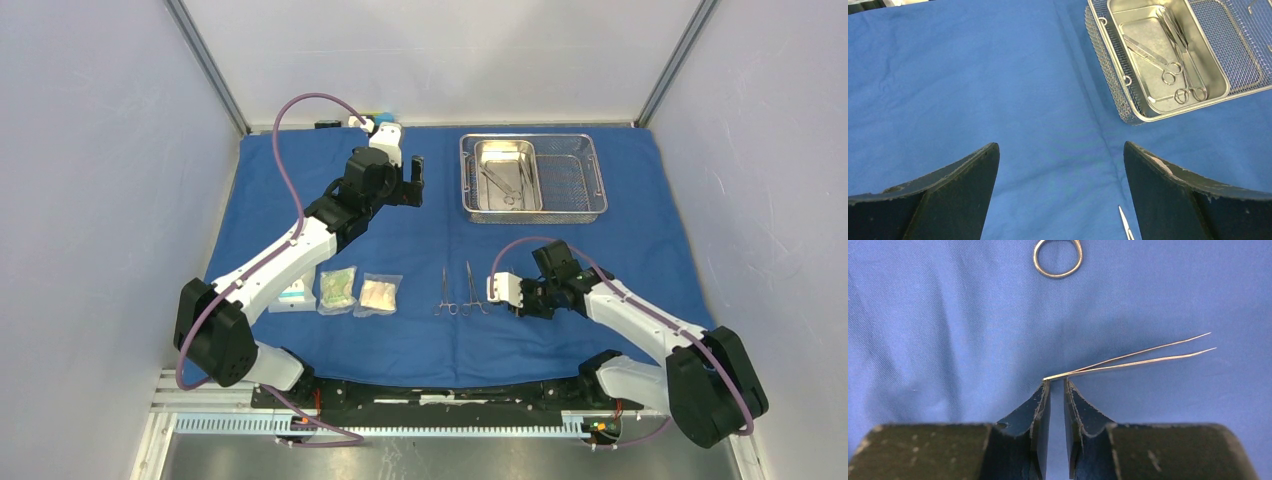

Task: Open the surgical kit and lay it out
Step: Adjust the medical item in the surgical kit.

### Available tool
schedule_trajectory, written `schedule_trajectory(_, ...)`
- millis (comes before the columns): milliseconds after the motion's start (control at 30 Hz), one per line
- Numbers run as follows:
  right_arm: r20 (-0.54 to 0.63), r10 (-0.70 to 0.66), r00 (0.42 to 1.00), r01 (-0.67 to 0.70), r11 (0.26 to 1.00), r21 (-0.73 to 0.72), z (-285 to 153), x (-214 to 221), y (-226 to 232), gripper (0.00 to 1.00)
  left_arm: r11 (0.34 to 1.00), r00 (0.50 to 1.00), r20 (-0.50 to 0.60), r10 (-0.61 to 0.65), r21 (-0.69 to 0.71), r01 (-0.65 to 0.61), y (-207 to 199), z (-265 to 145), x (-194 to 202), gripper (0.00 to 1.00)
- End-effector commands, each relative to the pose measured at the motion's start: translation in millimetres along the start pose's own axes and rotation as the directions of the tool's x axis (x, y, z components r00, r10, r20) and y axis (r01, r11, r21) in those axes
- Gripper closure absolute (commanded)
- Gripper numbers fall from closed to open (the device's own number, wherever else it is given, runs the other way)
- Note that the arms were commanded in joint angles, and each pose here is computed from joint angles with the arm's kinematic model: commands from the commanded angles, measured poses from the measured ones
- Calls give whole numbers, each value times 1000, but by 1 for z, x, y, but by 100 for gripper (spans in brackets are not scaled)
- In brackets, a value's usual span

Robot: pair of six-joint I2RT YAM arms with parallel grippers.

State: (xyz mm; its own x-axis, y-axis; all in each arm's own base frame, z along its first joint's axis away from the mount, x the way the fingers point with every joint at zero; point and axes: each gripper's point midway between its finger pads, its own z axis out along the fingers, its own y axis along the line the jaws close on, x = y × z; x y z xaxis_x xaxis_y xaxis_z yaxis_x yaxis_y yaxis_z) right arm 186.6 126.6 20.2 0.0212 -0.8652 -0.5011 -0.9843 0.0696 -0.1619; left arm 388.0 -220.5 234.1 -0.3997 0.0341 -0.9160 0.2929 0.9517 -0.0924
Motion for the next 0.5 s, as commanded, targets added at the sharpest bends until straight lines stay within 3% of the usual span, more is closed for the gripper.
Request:
schedule_trajectory(0,42,-3,999,3,1000,-3,2,-9,-3,78,999,998,55,32,-3,-32,2,-1,-19,0)
schedule_trajectory(400,-2,-12,1000,12,994,110,-16,-13,-31,78,999,998,52,33,0,-33,2,-2,-17,0)
schedule_trajectory(467,24,4,1000,-8,989,148,-23,-22,-41,72,999,998,51,33,0,-33,2,-1,-17,0)
